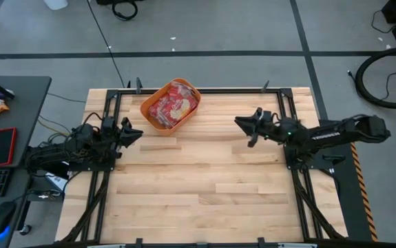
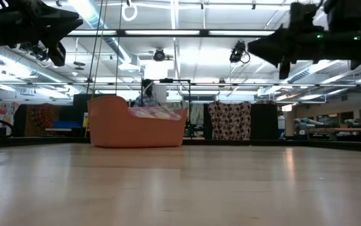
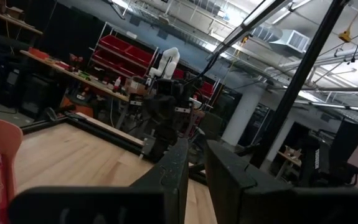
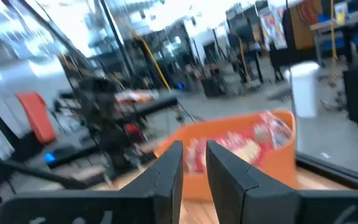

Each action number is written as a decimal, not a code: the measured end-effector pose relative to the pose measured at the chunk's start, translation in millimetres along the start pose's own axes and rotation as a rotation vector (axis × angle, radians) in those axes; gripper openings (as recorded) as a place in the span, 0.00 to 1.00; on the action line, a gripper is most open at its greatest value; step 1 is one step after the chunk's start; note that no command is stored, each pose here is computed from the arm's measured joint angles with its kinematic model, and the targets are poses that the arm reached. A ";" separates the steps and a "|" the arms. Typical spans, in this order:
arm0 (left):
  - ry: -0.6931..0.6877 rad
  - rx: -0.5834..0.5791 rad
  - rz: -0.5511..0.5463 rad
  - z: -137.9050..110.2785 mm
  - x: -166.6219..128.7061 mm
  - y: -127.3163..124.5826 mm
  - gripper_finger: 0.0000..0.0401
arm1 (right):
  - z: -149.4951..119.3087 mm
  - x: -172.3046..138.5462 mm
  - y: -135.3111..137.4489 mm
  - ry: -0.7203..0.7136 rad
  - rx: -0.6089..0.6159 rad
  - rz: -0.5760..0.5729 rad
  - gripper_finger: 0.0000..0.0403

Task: Sort popcorn bags into baskets
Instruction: Return to Home Position

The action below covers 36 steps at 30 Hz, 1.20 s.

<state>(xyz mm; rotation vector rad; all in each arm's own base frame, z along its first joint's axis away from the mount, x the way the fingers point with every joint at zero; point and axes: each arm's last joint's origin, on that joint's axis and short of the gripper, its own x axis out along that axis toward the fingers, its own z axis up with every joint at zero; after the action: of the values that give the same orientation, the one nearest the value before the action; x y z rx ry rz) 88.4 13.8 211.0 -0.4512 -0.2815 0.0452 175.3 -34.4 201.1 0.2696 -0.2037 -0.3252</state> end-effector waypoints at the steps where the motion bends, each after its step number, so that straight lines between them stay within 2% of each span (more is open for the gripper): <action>1: 0.000 0.000 0.000 0.0 0.0 0.0 0.14 | 0.6 -3.8 0.2 -0.027 0.012 0.012 0.19; 7: 0.000 0.000 -0.001 0.0 0.0 0.0 0.14 | -4.4 -24.7 -2.7 -0.087 0.080 0.051 0.19; 11: 0.000 0.000 0.000 0.0 0.0 0.0 0.14 | -13.4 -35.0 -7.6 -0.072 0.118 0.009 0.19; 36: 0.001 0.000 0.000 -0.1 0.0 0.1 0.14 | -15.5 -35.2 -8.6 -0.050 0.107 -0.008 0.19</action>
<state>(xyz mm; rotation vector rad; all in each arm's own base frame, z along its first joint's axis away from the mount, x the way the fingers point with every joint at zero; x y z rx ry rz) 88.5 13.8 210.9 -0.4509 -0.2806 0.0456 144.0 -26.8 178.6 0.3685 -0.2702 -0.3293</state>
